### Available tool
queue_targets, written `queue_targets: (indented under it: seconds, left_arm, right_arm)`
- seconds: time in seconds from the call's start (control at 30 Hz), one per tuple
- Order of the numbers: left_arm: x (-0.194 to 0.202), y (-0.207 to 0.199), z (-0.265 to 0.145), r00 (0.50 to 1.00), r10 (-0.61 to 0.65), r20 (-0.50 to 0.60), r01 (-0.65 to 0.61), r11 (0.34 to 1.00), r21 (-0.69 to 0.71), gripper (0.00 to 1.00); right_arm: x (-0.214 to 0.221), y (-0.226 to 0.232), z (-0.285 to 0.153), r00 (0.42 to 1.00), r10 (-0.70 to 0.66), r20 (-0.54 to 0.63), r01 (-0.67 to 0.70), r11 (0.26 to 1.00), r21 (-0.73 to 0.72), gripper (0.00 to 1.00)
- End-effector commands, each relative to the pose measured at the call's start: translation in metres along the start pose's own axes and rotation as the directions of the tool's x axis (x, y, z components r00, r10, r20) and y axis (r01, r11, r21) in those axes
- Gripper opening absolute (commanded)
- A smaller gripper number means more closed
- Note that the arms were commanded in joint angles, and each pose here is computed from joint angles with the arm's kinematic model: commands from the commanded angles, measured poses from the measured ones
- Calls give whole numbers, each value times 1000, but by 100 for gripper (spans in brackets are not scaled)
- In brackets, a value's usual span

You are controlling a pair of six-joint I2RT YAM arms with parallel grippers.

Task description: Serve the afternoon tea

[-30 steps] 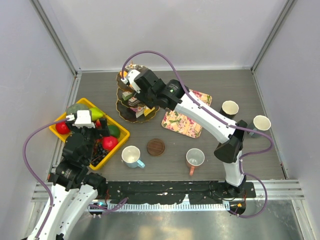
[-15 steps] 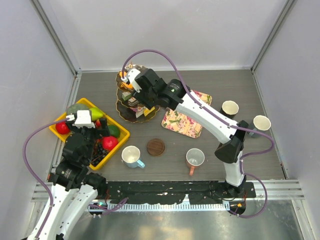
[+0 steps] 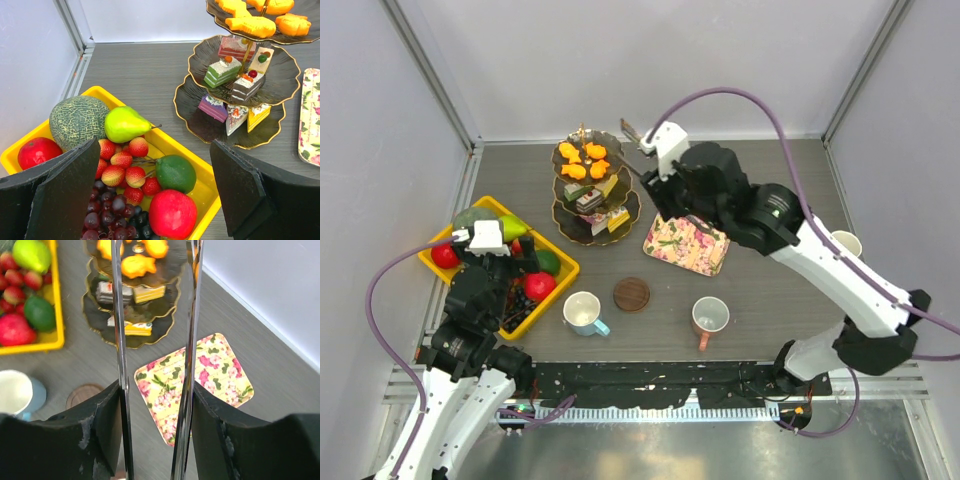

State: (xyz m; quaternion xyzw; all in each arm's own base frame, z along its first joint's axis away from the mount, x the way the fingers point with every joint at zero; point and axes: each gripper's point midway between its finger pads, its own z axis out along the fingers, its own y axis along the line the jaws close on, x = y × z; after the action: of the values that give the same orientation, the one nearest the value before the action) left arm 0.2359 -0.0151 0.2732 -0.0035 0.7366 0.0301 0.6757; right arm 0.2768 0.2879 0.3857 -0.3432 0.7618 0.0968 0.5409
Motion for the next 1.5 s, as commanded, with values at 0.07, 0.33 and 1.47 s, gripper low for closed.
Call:
queue_targets:
  seconds: [0.07, 0.33, 1.47]
  left_arm:
    - [-10, 0, 3, 999, -16, 39, 16, 1000, -4, 99]
    - [-8, -1, 5, 1000, -9, 28, 9, 1000, -3, 99]
    - [-9, -1, 4, 999, -10, 33, 10, 1000, -1, 99]
  right_arm:
    - [78, -68, 0, 958, 278, -69, -248, 927, 280, 55]
    - [207, -82, 35, 823, 534, -193, -423, 803, 419, 55]
    - [277, -86, 144, 674, 688, -269, -504, 694, 513, 83]
